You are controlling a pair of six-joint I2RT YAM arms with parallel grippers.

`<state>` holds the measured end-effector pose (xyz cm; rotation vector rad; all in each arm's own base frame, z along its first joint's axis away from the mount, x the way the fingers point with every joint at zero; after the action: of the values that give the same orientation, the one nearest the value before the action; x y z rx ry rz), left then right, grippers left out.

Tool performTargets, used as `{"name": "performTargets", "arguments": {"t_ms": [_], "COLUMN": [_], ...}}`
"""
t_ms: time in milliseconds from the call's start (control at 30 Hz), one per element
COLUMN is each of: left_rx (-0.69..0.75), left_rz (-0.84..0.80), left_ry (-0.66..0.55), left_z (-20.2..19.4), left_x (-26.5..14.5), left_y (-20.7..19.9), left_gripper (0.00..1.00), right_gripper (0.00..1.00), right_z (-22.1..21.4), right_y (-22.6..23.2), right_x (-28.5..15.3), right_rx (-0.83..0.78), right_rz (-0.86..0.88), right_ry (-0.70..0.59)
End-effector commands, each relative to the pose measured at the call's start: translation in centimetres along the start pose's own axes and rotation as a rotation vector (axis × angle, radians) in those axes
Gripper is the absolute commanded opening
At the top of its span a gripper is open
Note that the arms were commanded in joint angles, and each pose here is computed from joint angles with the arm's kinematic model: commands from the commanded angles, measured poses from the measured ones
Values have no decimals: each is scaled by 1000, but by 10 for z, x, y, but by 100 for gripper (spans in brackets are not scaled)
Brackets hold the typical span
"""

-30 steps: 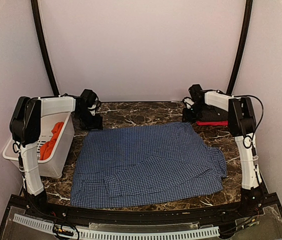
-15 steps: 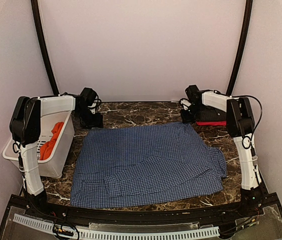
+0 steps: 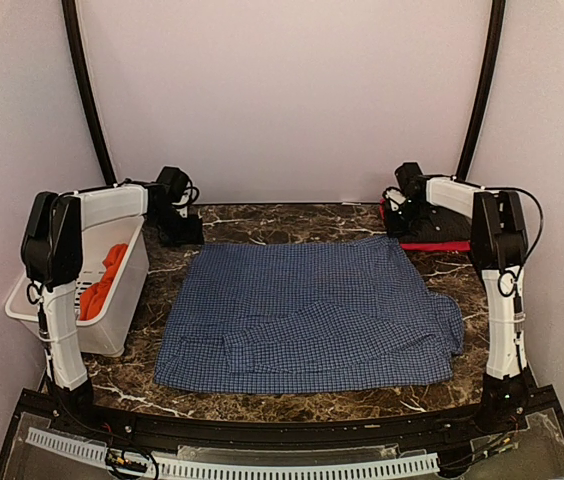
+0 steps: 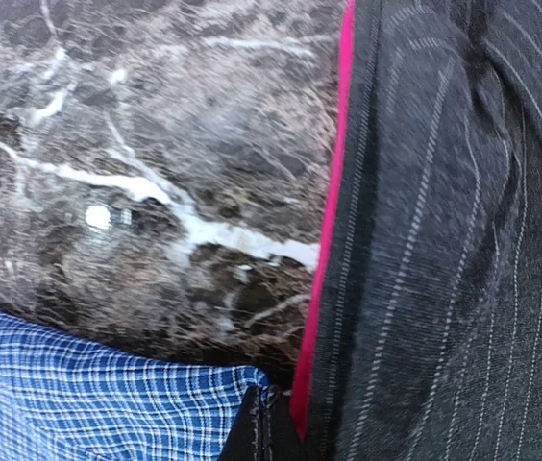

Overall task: Fold and stack the mixed laundry pile
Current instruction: Pick up the 1/3-folded shirt from the center of the board.

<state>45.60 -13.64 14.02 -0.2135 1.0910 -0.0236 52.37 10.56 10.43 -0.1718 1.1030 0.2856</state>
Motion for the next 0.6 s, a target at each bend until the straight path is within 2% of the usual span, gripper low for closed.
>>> {"name": "performTargets", "arguments": {"t_ms": [0,100,333,433,567], "left_rx": [64,145,365,391,422], "left_rz": [-57,-67,-80,-97,-98], "left_ry": [-24,-25,23,75,75], "left_z": [12,20,36,36,38], "left_x": [5,12,29,42,54], "left_y": [-8,-13,-21,-12,-1], "left_gripper": [65,65,56,54,52], "right_gripper": [0,0,0,0,0], "right_z": [15,13,13,12,12], "right_y": [19,23,28,28,28], "right_x": [-13,-9,-10,-10,-10], "right_rx": [-25,-34,-39,-38,-39], "right_rz": [53,65,79,82,88], "right_ry": [-76,-67,-67,-63,-65]}}
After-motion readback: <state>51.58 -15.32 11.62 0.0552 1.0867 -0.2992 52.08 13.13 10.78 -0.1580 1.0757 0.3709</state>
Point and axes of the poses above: each gripper's point midway between its finger pads, its own x axis out along the fingers, its own y axis along the line the jaws close on, z = x × y, the point moved 6 cm from there along -x, back along the fingers, and after that the axes turned 6 degrees about -x, right-handed, at the moved point
